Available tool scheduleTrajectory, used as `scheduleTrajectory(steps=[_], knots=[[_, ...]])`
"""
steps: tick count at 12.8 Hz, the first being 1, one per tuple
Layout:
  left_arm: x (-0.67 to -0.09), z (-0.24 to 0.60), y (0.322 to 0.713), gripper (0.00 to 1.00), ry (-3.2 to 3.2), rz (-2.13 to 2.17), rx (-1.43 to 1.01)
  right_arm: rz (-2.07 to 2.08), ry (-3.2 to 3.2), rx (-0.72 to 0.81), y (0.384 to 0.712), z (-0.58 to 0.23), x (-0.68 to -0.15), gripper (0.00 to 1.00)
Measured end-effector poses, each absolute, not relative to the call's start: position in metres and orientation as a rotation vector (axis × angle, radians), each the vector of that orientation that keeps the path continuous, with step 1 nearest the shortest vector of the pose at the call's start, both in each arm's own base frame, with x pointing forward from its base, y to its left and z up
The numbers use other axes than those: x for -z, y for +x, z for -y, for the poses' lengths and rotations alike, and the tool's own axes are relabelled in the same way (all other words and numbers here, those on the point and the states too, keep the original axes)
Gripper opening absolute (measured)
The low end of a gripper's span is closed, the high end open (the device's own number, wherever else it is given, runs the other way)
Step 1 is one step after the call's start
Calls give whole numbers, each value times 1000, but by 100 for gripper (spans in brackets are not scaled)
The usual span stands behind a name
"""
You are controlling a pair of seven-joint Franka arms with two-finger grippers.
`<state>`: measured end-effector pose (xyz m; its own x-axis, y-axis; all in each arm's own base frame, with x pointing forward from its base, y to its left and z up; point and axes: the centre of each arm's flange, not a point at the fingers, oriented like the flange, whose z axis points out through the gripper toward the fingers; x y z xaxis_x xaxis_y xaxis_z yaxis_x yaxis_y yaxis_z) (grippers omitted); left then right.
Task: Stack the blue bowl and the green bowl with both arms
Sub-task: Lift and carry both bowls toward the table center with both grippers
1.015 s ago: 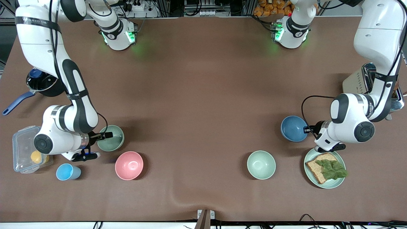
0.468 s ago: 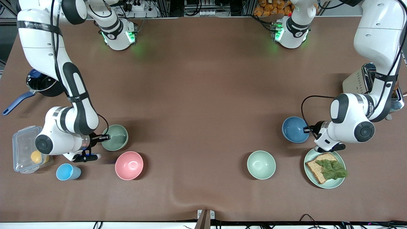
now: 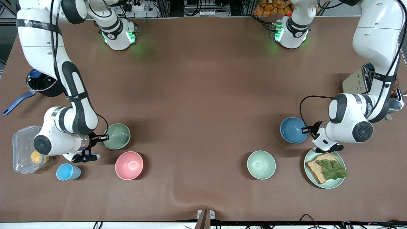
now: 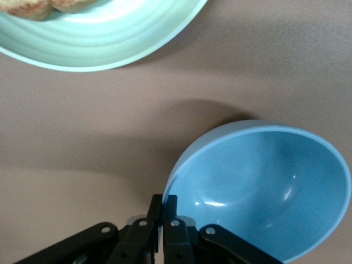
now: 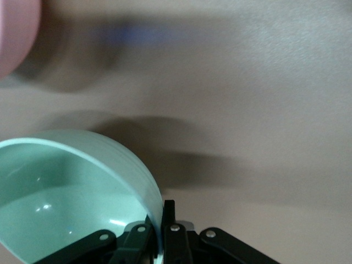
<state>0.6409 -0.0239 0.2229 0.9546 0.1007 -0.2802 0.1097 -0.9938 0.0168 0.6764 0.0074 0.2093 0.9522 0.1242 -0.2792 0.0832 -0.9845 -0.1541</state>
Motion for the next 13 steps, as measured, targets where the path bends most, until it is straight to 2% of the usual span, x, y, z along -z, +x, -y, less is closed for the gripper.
scheduleTrajectory(steps=[5,9,13], knots=[[-261,38,648,4,3058,-148,418,109,-2914,-435,676,-58,-236,5],[-305,64,644,4,3055,-102,416,-122,-2892,-448,669,-144,-250,5],[-322,99,639,4,3039,-111,401,-366,-2859,-372,661,-222,-259,5]])
